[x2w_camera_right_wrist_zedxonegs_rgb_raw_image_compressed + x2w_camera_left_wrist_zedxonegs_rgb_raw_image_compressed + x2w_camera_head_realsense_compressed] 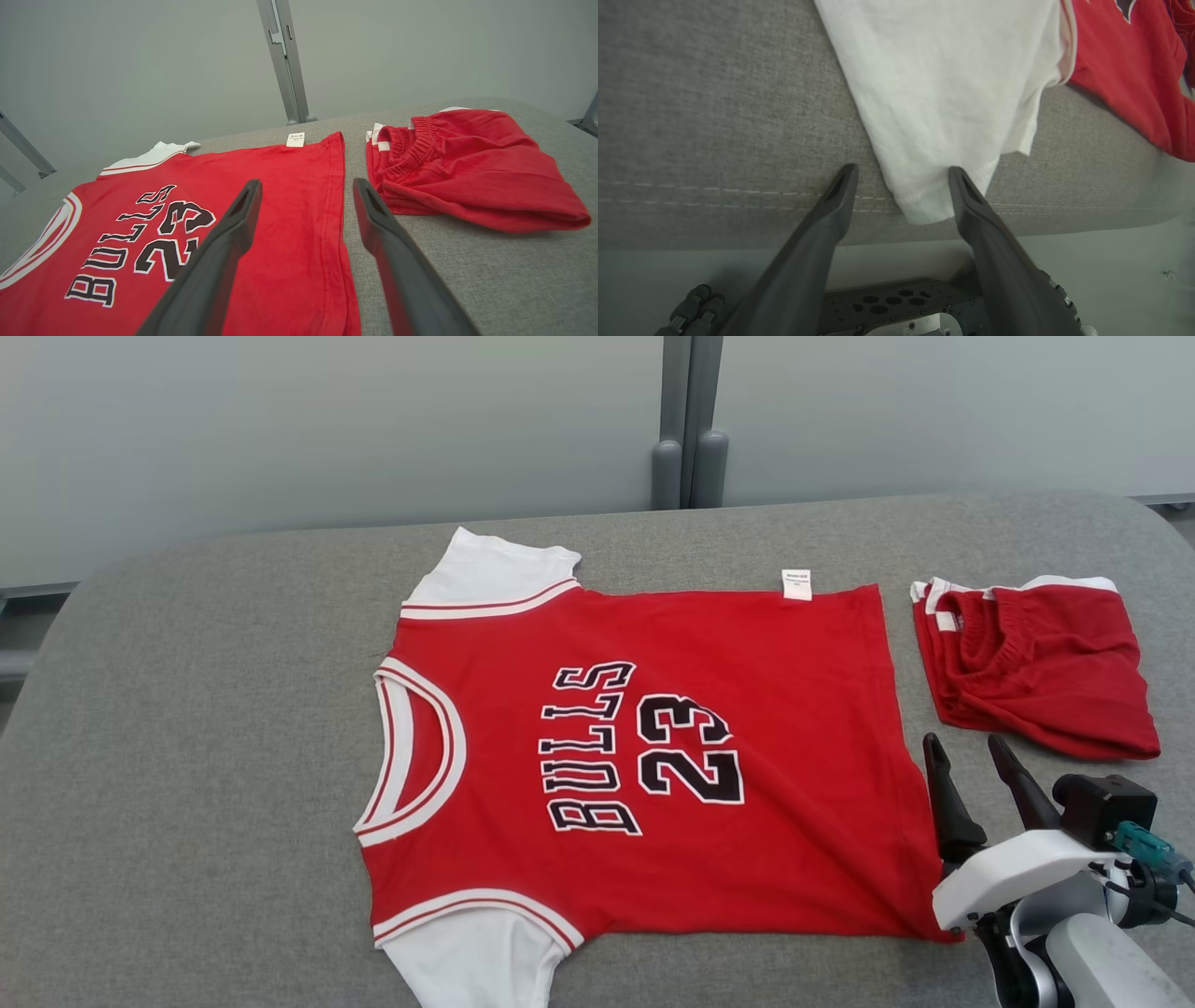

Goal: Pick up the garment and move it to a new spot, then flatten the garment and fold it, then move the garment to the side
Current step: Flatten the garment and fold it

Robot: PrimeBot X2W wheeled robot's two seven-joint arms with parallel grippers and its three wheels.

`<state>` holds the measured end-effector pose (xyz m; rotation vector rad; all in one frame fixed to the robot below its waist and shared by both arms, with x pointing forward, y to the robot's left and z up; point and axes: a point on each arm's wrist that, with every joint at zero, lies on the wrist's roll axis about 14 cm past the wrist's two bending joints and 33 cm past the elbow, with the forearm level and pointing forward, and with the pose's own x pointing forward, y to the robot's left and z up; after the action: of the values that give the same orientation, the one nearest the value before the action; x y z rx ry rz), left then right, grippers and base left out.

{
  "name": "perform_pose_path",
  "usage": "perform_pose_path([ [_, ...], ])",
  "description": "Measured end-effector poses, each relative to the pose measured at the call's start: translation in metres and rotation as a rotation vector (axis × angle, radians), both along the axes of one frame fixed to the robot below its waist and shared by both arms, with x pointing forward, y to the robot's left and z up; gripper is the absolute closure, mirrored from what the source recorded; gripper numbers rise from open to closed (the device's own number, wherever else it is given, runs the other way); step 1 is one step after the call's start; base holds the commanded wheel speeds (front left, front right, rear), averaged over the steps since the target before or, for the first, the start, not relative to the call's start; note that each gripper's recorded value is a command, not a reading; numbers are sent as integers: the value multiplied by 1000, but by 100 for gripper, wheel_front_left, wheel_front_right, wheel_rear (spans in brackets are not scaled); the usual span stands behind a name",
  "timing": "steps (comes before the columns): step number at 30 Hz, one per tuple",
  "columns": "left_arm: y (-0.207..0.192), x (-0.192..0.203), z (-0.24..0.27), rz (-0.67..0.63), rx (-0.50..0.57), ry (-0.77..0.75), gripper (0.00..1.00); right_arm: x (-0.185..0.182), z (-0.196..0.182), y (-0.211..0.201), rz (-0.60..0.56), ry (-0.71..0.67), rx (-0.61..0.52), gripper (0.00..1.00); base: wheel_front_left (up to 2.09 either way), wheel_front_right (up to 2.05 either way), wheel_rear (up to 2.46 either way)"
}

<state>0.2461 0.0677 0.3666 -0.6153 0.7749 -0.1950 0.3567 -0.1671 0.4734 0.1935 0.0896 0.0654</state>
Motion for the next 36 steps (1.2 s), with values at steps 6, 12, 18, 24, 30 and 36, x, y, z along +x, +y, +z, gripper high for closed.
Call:
perform_pose_path([
  [6, -1, 2, -2, -4, -2, 10, 51, 0, -1, -4, -11, 3, 0, 0, 0, 0, 0],
  [12, -4, 11, 4, -6, -12, -12, 100, -1, -2, -12, -35, 5, 0, 0, 0, 0, 0],
  [18, -3, 34, 33, 42, -105, -108, 100, -14, -20, -16, -57, 70, 95, 0, 0, 0, 0],
  [24, 15, 66, 81, 145, -190, -283, 100, -35, -43, -8, -53, 163, 215, 0, 0, 0, 0],
  [30, 27, 84, 118, 194, -222, -421, 100, -60, -69, -1, -38, 290, 283, 0, 0, 0, 0],
  [36, 22, 83, 121, 182, -238, -428, 100, -79, -88, 3, -37, 381, 314, 0, 0, 0, 0],
])
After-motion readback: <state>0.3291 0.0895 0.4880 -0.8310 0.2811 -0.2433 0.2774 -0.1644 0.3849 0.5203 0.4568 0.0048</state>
